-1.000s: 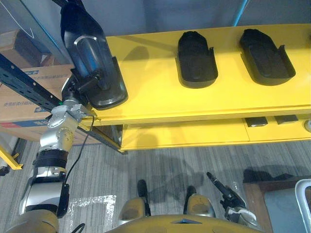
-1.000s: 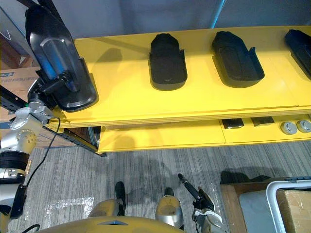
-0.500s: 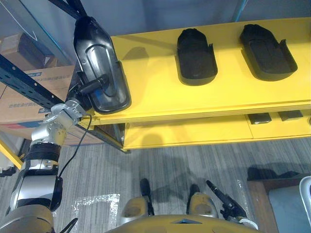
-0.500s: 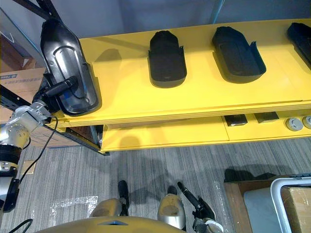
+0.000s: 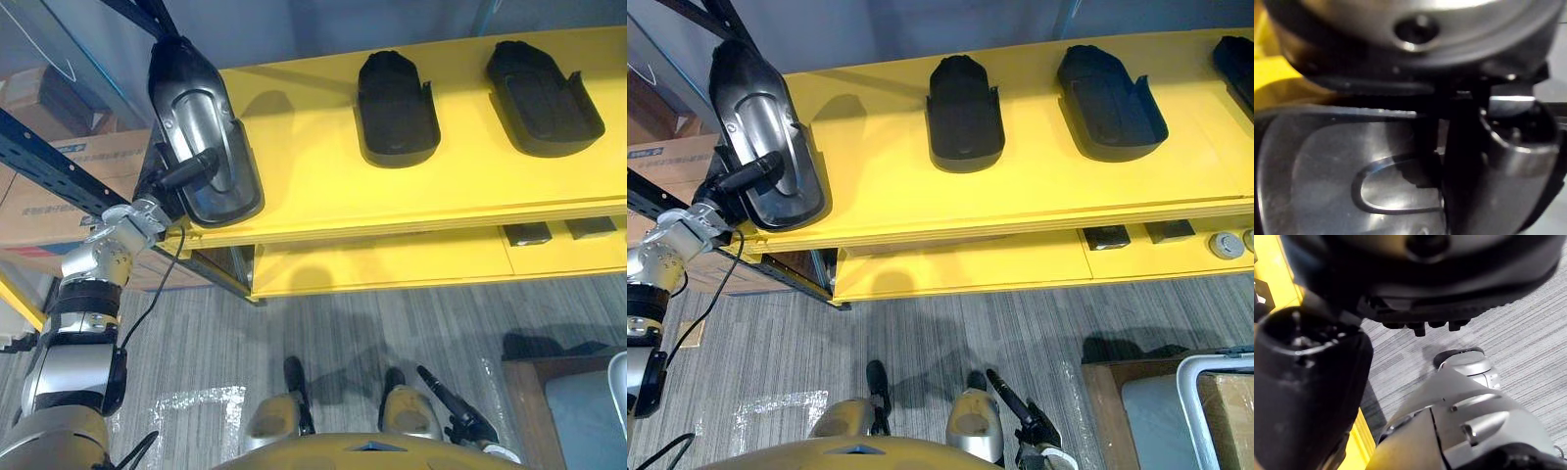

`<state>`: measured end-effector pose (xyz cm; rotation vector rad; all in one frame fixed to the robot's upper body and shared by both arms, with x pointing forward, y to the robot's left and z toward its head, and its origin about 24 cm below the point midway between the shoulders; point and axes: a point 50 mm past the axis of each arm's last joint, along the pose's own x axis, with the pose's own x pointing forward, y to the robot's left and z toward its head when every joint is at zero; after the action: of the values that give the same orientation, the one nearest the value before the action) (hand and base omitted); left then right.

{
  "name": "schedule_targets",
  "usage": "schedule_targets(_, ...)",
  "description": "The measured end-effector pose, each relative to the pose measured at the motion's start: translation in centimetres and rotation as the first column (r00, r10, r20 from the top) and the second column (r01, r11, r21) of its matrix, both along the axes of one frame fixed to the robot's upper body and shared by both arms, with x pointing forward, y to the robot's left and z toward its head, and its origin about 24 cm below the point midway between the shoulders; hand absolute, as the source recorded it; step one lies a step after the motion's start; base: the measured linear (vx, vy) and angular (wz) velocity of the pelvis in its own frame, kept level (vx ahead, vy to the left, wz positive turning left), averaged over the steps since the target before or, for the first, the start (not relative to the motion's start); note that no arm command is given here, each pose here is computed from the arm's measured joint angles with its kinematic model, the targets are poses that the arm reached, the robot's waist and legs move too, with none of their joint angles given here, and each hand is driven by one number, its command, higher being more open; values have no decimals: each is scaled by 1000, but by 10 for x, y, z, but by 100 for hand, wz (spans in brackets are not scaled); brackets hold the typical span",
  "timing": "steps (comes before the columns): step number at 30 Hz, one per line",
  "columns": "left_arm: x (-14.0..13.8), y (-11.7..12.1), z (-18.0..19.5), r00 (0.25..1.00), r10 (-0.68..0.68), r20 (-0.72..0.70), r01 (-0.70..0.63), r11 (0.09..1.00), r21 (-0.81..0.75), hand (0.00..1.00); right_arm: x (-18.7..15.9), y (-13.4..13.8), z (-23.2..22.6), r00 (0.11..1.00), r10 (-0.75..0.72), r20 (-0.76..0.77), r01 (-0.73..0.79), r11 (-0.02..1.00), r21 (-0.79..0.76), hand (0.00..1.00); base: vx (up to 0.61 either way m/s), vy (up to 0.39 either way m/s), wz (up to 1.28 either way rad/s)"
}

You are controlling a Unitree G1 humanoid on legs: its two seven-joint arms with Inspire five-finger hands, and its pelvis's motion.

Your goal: Walk over and take three plastic housings, then place them on the shelf

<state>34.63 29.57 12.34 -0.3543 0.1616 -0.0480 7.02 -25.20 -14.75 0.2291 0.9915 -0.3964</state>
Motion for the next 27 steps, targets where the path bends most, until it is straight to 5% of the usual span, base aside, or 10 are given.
schedule_targets(1,1,0,1,1000,0,3,0,1000,6,0,1,0,0,1000,-7,5,7,1000,4,100,0,0,0)
schedule_targets(2,1,0,2,1000,2,3,-3,1000,19,100,1,0,0,1000,-20,10,19,1000,10,100,0,0,0)
schedule_targets(27,22,-19,51,978,152,141,-169,979,111,100,17,20,1,996,-20,83,14,998,68,100,-29,12,0)
